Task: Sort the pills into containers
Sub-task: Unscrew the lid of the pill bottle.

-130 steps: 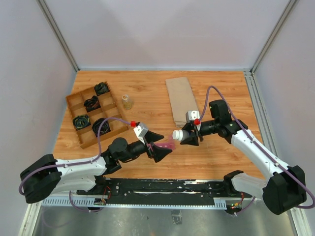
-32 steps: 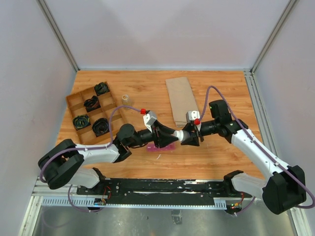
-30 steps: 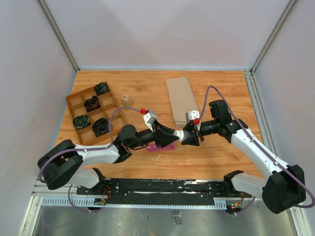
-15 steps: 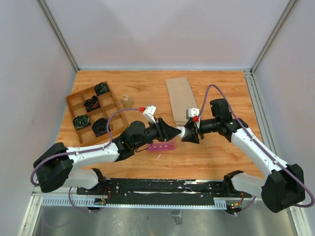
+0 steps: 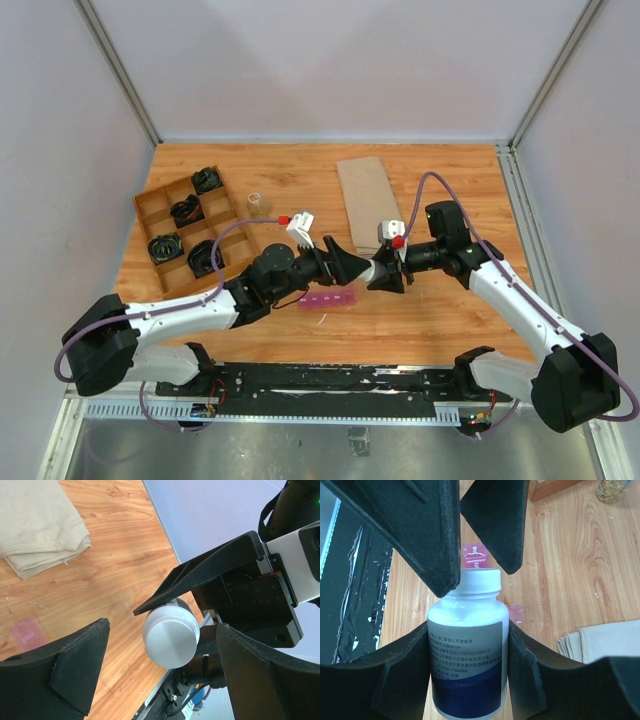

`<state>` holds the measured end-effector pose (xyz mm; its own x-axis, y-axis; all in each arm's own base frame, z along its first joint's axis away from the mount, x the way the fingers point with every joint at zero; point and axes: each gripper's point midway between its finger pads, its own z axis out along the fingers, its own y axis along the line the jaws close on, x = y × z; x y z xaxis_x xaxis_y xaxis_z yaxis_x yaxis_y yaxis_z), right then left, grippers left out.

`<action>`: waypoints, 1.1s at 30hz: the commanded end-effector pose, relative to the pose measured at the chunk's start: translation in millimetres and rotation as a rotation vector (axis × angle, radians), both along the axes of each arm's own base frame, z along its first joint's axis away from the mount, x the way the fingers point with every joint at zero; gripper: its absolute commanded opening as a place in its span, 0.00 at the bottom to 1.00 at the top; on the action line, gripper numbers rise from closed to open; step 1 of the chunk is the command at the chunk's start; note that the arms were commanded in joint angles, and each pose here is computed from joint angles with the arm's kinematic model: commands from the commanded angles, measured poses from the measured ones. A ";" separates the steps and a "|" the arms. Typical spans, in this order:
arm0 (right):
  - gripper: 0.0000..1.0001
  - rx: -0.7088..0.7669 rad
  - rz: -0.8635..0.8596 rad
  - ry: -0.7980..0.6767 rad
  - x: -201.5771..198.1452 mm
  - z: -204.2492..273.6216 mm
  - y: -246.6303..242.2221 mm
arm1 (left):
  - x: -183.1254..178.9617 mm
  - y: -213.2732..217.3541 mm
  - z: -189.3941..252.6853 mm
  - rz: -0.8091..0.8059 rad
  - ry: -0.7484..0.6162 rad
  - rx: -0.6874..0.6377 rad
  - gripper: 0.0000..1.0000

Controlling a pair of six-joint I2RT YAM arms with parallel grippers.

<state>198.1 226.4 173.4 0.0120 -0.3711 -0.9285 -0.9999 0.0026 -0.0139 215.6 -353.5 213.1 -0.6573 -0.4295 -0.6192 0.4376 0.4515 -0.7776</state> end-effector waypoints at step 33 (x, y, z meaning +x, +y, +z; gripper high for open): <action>0.01 0.063 0.085 -0.013 -13.9 15.8 6.0 | -38.4 15.9 29.6 -0.438 -1.302 0.242 0.90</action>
<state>187.8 228.8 176.7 0.0135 -0.3418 -0.9397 -0.9989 -0.0460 0.0023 178.2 -327.2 223.6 0.3207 -0.0873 -0.9431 0.9333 0.1986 0.2990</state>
